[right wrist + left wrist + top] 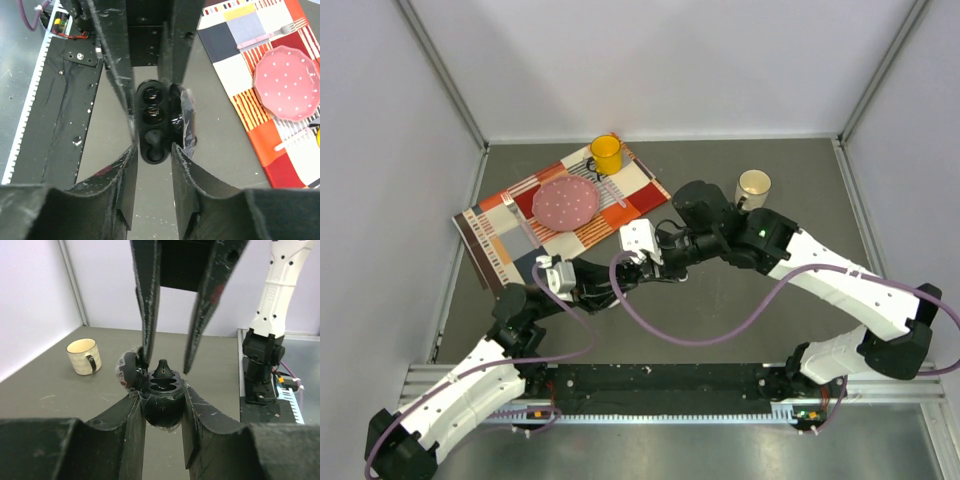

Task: Insert the wireless bluetooth earbuds into the charging case
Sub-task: Place the earbud in the charging case, then pick up the earbud from the center of the board.

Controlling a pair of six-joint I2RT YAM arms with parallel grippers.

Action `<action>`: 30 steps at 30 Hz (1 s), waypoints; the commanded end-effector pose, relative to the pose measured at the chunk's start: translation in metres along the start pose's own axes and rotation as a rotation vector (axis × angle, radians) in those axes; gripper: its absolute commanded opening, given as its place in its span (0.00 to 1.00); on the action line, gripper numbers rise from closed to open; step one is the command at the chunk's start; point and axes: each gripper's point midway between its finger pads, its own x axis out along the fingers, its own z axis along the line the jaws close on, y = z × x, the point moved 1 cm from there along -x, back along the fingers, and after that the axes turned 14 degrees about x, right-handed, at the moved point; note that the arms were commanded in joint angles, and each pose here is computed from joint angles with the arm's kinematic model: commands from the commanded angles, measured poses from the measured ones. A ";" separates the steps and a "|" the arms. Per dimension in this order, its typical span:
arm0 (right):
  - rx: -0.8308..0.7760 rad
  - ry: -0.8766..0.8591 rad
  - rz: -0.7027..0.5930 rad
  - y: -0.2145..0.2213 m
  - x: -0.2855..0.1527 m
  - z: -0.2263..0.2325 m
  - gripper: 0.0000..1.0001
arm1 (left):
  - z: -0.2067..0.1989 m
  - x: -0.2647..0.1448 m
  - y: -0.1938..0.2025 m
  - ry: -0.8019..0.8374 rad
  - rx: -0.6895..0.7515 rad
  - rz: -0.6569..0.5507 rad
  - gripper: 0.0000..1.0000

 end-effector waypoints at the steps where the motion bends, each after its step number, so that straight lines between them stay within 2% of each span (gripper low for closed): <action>1: -0.007 0.039 -0.030 -0.016 -0.005 -0.002 0.36 | 0.005 0.003 -0.038 -0.015 0.106 -0.122 0.00; 7: -0.047 0.025 -0.122 -0.032 -0.018 0.008 0.46 | 0.007 0.001 -0.034 -0.032 0.102 -0.112 0.00; 13: -0.095 0.096 -0.242 -0.043 -0.040 0.009 0.56 | 0.010 -0.001 -0.031 -0.065 0.096 -0.104 0.00; 18: -0.122 0.147 -0.353 -0.054 -0.059 0.013 0.60 | 0.016 -0.005 -0.031 -0.112 0.099 -0.103 0.00; 23: -0.074 0.249 -0.420 -0.054 -0.070 0.003 0.66 | 0.023 -0.010 -0.032 -0.174 0.111 -0.109 0.00; 30: 0.113 0.542 -0.554 -0.047 -0.101 -0.035 0.79 | 0.036 -0.016 -0.039 -0.277 0.081 -0.128 0.00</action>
